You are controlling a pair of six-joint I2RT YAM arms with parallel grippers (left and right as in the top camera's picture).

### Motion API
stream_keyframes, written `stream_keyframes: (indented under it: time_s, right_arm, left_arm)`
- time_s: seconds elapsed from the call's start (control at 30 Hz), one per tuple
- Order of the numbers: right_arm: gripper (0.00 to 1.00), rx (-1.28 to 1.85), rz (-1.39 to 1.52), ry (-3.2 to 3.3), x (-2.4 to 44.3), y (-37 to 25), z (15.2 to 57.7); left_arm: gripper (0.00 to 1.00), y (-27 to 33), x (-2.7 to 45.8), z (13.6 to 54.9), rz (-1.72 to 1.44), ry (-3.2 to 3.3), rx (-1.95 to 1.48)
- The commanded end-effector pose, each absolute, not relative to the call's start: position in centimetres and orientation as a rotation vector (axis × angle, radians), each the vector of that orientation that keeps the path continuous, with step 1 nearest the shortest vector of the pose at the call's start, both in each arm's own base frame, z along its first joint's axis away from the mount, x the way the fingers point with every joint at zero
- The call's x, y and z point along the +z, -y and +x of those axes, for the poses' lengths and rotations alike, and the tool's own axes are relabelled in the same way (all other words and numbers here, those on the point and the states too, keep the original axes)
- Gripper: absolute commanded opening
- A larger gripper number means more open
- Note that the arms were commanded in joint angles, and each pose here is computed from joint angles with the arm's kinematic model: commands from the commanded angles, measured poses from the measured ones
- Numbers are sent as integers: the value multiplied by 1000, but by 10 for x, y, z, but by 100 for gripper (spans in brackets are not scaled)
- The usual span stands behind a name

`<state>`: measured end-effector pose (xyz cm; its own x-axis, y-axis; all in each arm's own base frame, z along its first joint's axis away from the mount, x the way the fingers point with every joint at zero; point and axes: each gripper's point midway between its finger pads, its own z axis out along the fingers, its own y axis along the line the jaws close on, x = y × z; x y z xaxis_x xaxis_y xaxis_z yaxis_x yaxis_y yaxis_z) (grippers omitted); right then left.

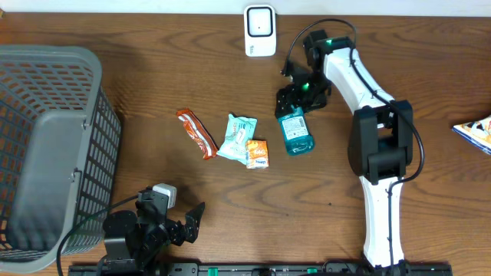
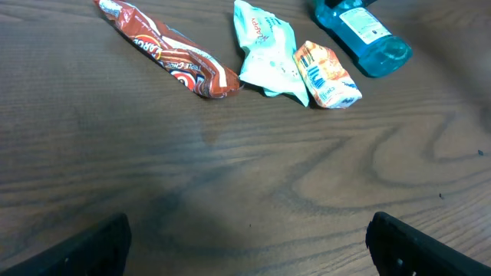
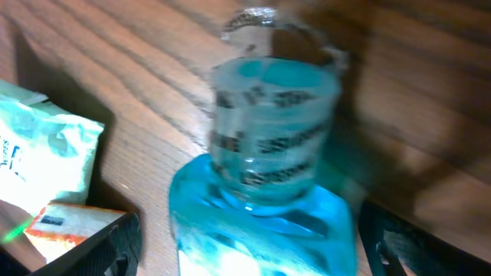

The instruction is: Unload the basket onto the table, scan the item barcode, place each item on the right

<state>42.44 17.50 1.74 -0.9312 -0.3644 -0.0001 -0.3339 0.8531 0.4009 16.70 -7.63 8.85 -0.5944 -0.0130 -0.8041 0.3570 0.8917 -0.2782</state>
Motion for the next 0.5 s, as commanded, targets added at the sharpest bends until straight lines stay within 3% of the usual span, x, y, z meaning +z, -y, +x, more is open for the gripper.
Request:
stream_keyframes:
  time_s: [0.0, 0.17, 0.47]
  right_arm:
    - [82, -591, 606, 2910, 1, -177, 415]
    - [75, -581, 606, 2917, -13, -175, 414]
    - [31, -552, 615, 2903, -38, -169, 402]
  left_arm:
    - [98, 76, 90, 167, 239, -2155, -523]
    - [98, 76, 90, 167, 239, -2155, -523]
    - [98, 76, 90, 167, 239, -2155, -523]
